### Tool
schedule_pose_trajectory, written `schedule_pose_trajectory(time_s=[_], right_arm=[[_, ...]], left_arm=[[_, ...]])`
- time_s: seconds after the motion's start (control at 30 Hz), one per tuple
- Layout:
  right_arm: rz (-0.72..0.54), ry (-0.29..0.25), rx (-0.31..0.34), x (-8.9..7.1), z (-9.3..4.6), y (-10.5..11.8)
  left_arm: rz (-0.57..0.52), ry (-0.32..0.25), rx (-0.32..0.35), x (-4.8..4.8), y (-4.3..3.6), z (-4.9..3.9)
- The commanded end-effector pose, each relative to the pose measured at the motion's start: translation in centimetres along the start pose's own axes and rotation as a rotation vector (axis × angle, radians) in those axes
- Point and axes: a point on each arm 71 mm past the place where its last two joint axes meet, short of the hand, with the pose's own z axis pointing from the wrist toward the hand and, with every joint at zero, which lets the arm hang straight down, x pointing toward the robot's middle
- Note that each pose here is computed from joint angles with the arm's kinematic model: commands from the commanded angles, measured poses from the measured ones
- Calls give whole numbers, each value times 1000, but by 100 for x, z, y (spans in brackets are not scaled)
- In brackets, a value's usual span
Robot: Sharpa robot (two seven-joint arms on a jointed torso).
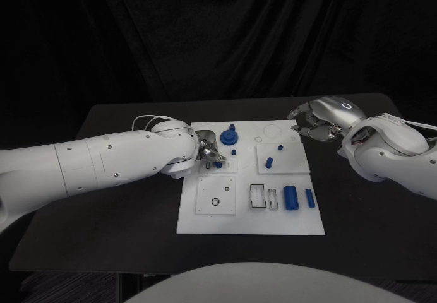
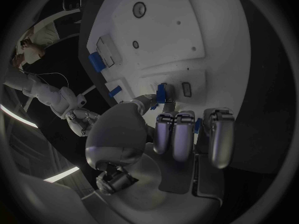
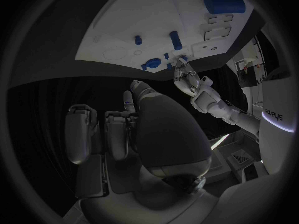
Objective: Assemble the parts on the task board
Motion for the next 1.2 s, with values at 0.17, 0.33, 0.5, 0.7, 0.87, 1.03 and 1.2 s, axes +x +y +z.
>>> schedule_pose_trajectory(time_s=[0.17,0.33,0.5,0.7,0.87,1.03,1.2], right_arm=[[-2,9,19,12,-14,-18],[-2,11,19,14,-15,-17],[-2,12,19,17,-12,-13],[-2,12,21,17,-14,-17],[-3,13,23,17,-15,-20],[-3,14,24,19,-18,-23],[-2,15,26,24,-23,-28]], left_arm=[[-20,-19,6,7,32,3],[-26,-30,10,-2,39,5],[-34,-43,17,-8,36,8],[-40,-44,15,18,50,17],[-55,-48,13,84,83,28],[-69,-60,14,114,108,30],[-84,-79,20,120,131,24]])
